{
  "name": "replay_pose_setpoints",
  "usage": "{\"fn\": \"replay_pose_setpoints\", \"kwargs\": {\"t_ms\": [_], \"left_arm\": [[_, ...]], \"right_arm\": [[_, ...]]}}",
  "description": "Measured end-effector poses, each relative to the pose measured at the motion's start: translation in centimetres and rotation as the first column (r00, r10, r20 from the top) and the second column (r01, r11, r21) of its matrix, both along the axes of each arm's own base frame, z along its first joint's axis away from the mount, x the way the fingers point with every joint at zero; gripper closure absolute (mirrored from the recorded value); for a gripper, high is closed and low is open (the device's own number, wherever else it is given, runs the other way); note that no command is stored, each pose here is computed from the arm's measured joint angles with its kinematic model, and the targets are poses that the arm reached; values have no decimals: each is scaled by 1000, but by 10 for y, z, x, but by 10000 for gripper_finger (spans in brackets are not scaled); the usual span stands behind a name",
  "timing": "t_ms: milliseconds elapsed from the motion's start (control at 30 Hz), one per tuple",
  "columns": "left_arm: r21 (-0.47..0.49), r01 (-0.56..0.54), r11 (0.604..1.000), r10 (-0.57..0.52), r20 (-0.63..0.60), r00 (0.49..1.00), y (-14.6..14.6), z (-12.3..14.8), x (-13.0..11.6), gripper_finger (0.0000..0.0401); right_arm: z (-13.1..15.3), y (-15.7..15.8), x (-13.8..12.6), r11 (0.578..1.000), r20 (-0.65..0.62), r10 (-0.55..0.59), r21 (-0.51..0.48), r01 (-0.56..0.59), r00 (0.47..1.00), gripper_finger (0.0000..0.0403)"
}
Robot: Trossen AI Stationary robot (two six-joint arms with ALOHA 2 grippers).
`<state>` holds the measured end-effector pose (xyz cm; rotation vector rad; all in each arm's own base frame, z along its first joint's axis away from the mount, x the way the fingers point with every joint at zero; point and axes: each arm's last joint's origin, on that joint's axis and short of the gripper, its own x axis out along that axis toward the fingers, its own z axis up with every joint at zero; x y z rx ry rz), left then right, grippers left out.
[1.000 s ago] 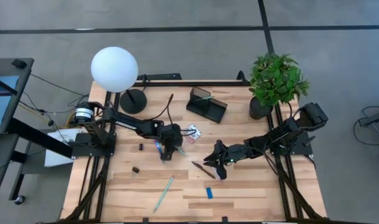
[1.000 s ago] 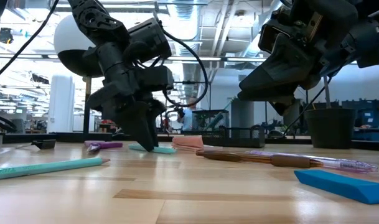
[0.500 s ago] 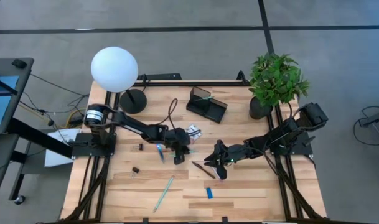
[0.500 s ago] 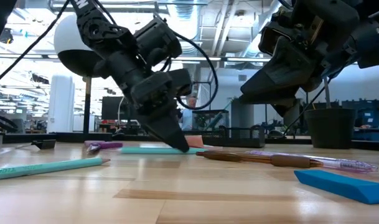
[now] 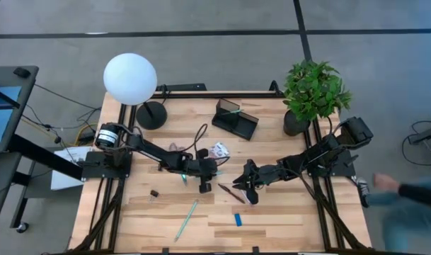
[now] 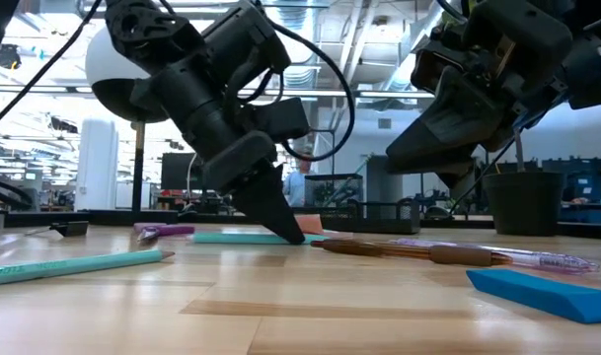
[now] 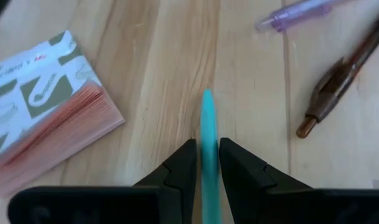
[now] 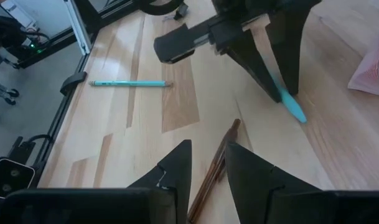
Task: Pick and place office supplies into organizer
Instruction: Put the light blue pen into the black desk organizer
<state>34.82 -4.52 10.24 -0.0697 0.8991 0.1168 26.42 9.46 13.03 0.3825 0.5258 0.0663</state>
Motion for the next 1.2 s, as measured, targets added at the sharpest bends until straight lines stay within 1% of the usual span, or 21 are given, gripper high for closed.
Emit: {"fn": "replay_pose_setpoints", "kwargs": {"t_ms": [100, 333, 600, 667, 767, 800, 933, 1000, 1100, 1200], "left_arm": [[-31, -41, 999, 42, 26, 999, -3, -3, -3, 333], [21, -75, 997, 73, 57, 996, -10, -4, -5, 333], [2, -95, 995, 95, 59, 994, -11, -4, -5, 335], [-3, -95, 995, 95, 56, 994, -11, -4, -6, 346], [-9, -103, 995, 104, 50, 993, -11, -4, -6, 380], [-14, -110, 994, 111, 49, 993, -11, -4, -6, 387], [-26, -123, 992, 124, 57, 991, -11, -4, -6, 387], [-37, -128, 991, 130, 80, 988, -11, -3, -4, 391], [-63, -153, 986, 160, 126, 979, -12, -1, -1, 394], [-58, -170, 984, 177, 148, 973, -12, 0, 1, 394]], "right_arm": [[-1, 0, 0, 1000, -9, 0, -3, 0, 1000, 310], [-2, 0, -1, 1000, -21, 1, -8, -1, 1000, 310], [-3, 0, -2, 1000, -32, 1, -12, -1, 999, 310], [-3, 0, -2, 1000, -31, 0, -11, -1, 1000, 310], [-3, 0, -2, 1000, -31, 0, -11, -1, 1000, 310], [-3, 0, -2, 1000, -31, 1, -12, -1, 1000, 310], [-3, -1, -1, 1000, -30, -1, -11, 0, 1000, 310], [-3, -1, -1, 1000, -30, -11, -4, 10, 1000, 310], [-2, -2, -1, 998, -29, -55, 12, 55, 998, 310], [-1, -3, -1, 996, -19, -87, 3, 87, 996, 310]]}}
